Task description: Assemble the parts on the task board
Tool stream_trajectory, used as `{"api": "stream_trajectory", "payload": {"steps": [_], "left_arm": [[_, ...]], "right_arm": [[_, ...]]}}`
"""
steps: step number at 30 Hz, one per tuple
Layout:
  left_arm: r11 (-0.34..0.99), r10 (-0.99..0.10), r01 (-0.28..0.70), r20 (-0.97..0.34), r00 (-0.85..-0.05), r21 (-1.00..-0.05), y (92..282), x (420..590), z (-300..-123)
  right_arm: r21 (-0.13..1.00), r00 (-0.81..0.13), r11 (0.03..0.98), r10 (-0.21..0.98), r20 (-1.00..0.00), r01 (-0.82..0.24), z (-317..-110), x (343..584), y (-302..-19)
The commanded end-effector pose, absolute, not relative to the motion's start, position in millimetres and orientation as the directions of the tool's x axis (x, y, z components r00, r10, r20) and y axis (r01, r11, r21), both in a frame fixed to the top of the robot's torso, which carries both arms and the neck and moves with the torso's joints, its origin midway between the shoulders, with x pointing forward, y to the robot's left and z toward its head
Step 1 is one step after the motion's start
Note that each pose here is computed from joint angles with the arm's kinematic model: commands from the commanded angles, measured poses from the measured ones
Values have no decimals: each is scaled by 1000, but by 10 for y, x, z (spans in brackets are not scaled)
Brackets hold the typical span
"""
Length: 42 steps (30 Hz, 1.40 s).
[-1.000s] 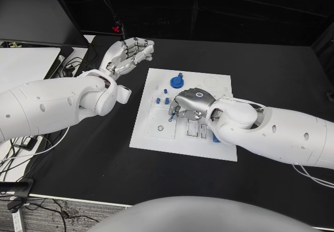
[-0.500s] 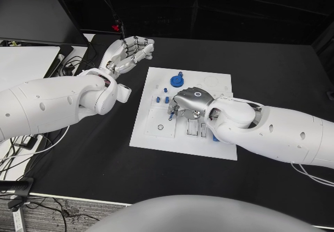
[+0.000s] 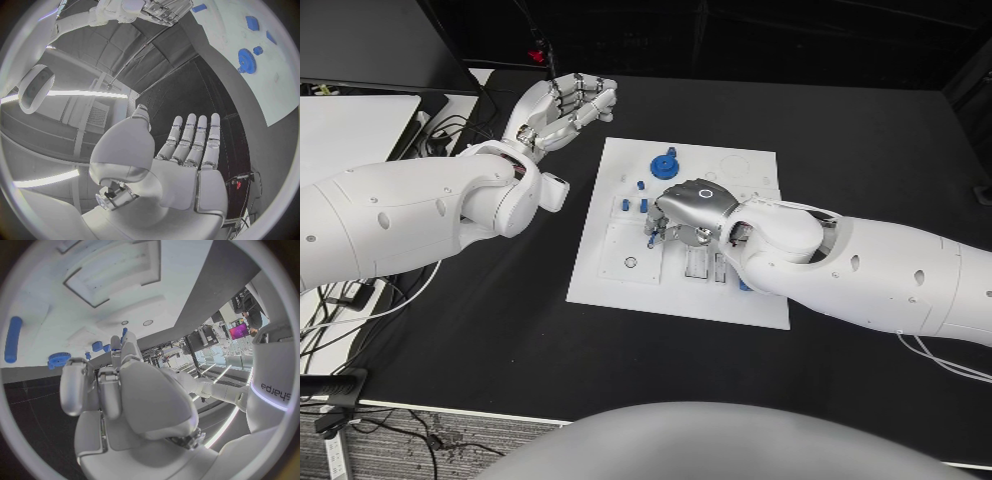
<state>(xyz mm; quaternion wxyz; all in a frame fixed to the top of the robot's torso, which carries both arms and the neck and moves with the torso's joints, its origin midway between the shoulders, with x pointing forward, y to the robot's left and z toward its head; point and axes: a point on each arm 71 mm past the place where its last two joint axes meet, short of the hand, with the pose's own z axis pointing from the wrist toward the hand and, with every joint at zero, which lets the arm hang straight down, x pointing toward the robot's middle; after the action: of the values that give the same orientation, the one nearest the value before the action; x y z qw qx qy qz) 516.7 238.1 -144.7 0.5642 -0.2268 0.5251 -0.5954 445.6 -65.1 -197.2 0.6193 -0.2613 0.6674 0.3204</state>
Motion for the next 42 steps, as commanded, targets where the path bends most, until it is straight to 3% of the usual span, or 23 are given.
{"api": "stream_trajectory", "payload": {"steps": [1,42], "left_arm": [[175,-911,455,-319,-262,-873,2377,5159,-1420],[174,-911,455,-318,-261,-873,2383,5147,-1418]], "right_arm": [[95,-92,651,39,-995,-753,-1973,4450,-637],[80,-101,655,6,-995,-752,-2047,4474,-612]]}}
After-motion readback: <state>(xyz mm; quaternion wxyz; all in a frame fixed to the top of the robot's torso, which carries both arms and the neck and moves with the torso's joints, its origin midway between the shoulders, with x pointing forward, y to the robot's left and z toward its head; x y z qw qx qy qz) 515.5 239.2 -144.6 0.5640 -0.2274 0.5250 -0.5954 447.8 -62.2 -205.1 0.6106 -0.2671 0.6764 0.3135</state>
